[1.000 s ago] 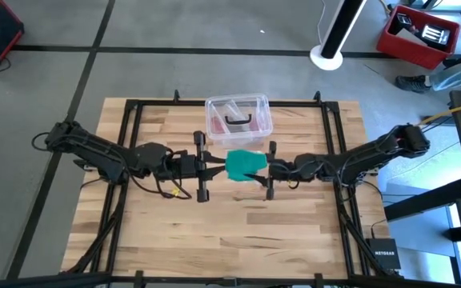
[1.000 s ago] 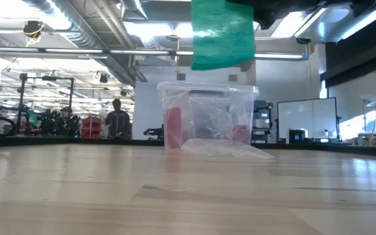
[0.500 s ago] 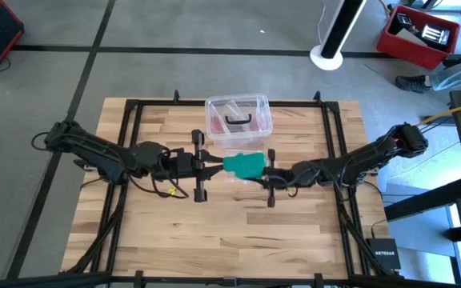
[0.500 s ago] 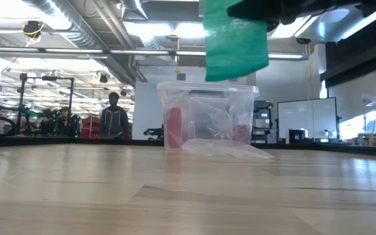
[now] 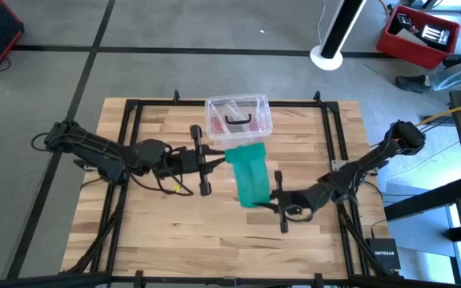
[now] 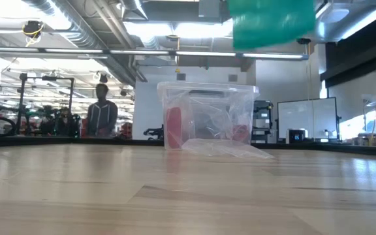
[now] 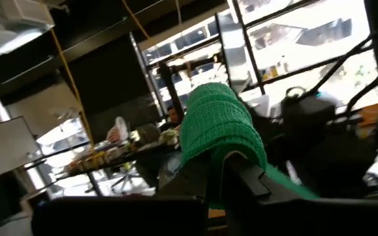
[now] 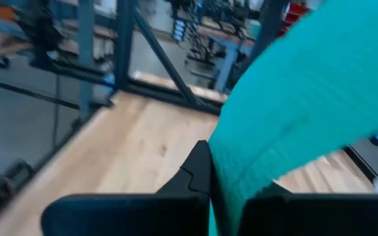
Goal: Roll bandage
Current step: Roll the green bandage
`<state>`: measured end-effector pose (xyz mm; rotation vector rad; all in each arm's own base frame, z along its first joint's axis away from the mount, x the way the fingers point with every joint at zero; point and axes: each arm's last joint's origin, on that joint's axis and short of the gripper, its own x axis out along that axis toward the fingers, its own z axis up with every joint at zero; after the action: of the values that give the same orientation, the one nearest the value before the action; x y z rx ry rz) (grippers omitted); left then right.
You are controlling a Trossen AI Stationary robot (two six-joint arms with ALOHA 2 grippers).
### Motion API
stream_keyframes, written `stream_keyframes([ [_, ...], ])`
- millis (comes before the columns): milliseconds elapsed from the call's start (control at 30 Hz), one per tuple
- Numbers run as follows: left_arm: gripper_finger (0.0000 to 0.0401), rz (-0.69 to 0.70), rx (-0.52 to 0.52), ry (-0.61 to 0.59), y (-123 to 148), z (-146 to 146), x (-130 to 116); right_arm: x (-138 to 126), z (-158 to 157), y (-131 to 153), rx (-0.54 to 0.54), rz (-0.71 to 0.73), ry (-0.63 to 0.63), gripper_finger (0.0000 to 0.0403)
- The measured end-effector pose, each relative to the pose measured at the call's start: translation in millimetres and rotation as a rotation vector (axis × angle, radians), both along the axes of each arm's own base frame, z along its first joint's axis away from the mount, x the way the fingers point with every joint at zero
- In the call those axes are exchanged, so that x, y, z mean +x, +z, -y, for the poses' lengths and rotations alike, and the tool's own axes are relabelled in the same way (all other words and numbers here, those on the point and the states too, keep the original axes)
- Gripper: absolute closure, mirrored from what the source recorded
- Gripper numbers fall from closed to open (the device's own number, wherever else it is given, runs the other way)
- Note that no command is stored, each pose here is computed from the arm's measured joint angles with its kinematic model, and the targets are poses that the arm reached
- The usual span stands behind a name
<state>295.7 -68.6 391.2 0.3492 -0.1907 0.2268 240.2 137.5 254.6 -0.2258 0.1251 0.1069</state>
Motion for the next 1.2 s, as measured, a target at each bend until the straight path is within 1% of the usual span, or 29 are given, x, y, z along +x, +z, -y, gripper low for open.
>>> stream_keyframes([
  [133,0.0386,-0.033,0.052,0.067,-4,-7,4,-3,-14,17,0.018,0.032,0.048,0.0400],
  [300,0.0386,-0.098,0.125,0.094,-14,-10,12,-5,-29,44,0.015,0.051,0.057,0.0400],
  [600,0.0386,-0.270,0.210,0.133,-46,-6,33,-11,-44,103,-0.051,0.129,0.058,0.0401],
  [733,0.0386,-0.340,0.236,0.111,-64,2,43,-11,-43,128,-0.101,0.169,0.055,0.0399],
  [800,0.0386,-0.364,0.250,0.090,-72,10,46,-12,-41,138,-0.144,0.179,0.041,0.0400],
  [933,0.0386,-0.412,0.299,0.037,-85,29,48,-14,-37,157,-0.238,0.189,-0.045,0.0401],
  [1100,0.0386,-0.417,0.321,-0.036,-91,52,45,-16,-32,174,-0.309,0.211,-0.138,0.0401],
  [1200,0.0386,-0.418,0.328,-0.087,-94,63,43,-10,-22,177,-0.319,0.206,-0.203,0.0401],
])
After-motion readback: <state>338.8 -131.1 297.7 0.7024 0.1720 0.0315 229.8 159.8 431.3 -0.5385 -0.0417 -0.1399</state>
